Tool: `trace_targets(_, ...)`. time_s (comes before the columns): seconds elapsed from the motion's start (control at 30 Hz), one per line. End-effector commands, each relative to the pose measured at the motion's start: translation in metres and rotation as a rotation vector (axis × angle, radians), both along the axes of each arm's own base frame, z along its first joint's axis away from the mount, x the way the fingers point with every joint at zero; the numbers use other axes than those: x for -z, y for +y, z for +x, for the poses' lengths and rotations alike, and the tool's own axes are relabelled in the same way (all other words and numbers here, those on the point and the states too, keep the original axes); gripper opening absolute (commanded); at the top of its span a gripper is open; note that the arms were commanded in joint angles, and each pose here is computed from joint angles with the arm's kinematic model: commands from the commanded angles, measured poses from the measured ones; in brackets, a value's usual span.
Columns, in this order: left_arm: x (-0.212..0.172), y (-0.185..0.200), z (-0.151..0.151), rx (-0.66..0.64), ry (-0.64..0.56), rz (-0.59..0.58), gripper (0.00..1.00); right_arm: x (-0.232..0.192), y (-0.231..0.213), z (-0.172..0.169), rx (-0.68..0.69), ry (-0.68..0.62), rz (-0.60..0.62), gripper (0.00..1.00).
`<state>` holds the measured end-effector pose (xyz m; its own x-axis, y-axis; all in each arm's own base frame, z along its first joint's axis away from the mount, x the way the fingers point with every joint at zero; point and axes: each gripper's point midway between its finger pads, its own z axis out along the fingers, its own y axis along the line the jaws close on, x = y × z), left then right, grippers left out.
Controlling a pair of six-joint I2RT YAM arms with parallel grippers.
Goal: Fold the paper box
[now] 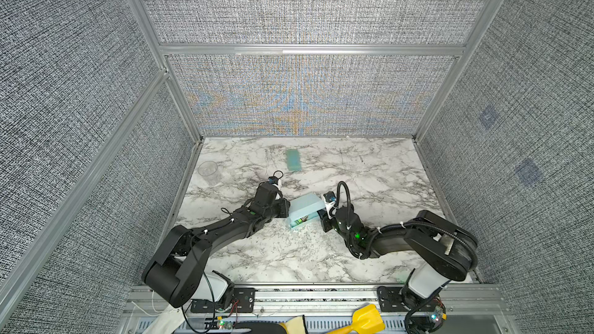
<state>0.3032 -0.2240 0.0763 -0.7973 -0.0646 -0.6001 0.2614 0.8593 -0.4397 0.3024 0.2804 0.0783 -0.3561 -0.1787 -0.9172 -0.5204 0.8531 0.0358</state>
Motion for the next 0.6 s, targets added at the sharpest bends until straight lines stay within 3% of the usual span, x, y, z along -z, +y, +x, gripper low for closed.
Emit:
trace_targets(0.0,-0.003,-0.005,0.003,0.018,-0.026,-0.012,0.26,0.016,-0.004,-0.014,-0.022,0.107,-0.044,0.48)
trace_targets(0.2,0.003,-0.005,0.004,0.017,-0.02,0.004,0.26,0.016,-0.015,-0.032,-0.037,0.216,-0.104,0.58)
trace_targets(0.43,0.007,-0.004,0.006,0.014,-0.014,0.021,0.26,0.015,-0.035,-0.068,-0.083,0.355,-0.136,0.59)
trace_targets(0.57,0.014,-0.004,0.006,0.015,-0.002,0.034,0.25,-0.002,-0.045,-0.086,-0.1,0.362,-0.074,0.57)
